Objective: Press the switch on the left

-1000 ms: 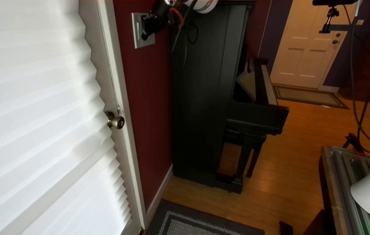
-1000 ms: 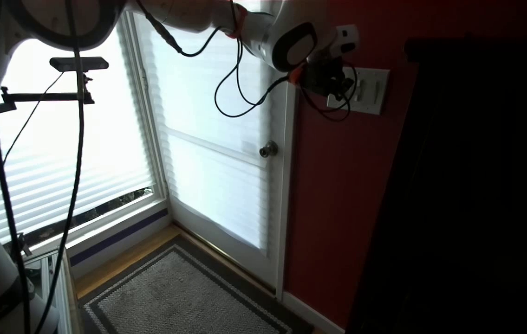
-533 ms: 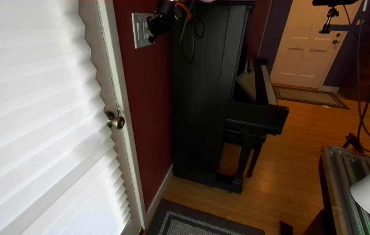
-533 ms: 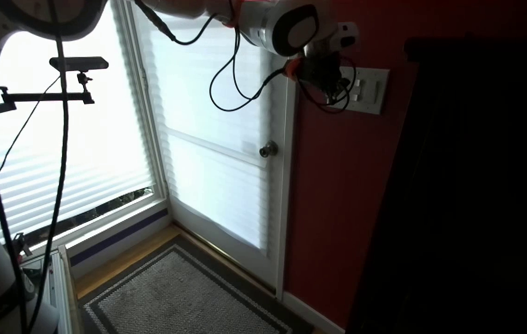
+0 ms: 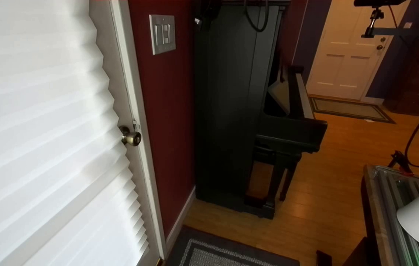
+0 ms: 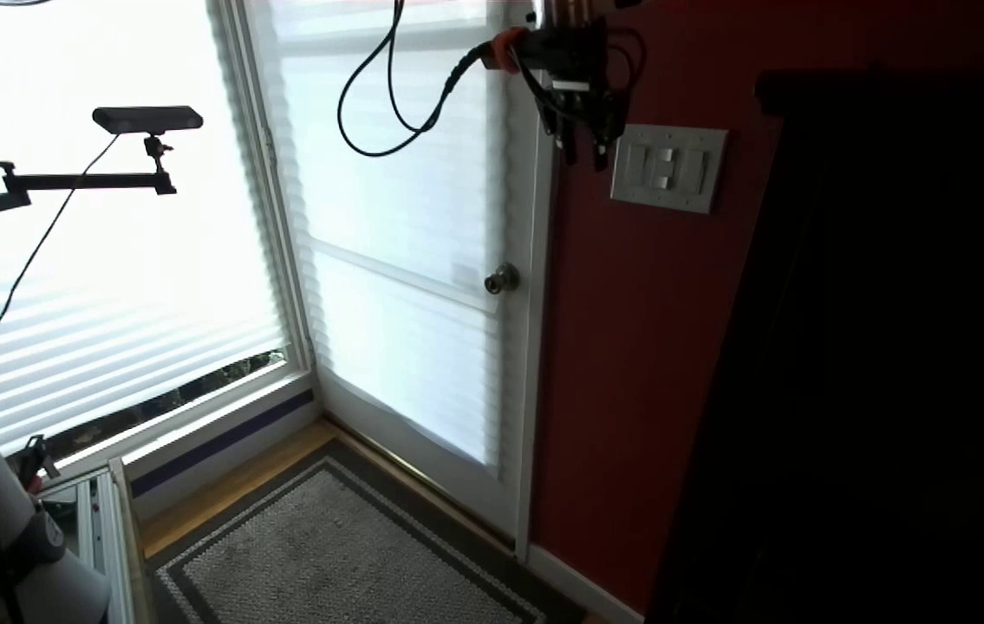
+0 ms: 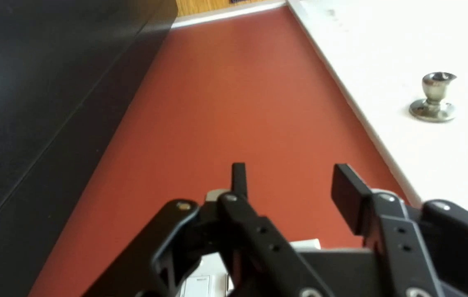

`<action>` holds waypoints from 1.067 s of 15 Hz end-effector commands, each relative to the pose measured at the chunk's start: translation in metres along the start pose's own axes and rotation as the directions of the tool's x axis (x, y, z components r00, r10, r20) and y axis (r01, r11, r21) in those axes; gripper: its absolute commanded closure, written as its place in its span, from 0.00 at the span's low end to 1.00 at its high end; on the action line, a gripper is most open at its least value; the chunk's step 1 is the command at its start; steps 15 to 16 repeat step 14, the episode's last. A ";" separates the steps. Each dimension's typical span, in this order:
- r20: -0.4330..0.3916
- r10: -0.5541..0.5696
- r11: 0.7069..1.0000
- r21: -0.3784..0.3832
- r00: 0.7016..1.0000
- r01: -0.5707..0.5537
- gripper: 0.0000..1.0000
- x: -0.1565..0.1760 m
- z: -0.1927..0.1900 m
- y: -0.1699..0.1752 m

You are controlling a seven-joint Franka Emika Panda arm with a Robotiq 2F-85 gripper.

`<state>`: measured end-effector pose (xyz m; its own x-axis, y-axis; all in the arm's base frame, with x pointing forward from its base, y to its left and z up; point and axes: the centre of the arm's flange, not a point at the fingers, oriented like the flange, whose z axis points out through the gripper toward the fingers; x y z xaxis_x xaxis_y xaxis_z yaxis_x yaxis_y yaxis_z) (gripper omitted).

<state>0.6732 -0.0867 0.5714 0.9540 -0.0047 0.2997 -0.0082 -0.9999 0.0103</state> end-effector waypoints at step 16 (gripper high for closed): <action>0.162 -0.021 0.999 -0.042 0.987 0.028 0.00 -0.104 -0.036 0.013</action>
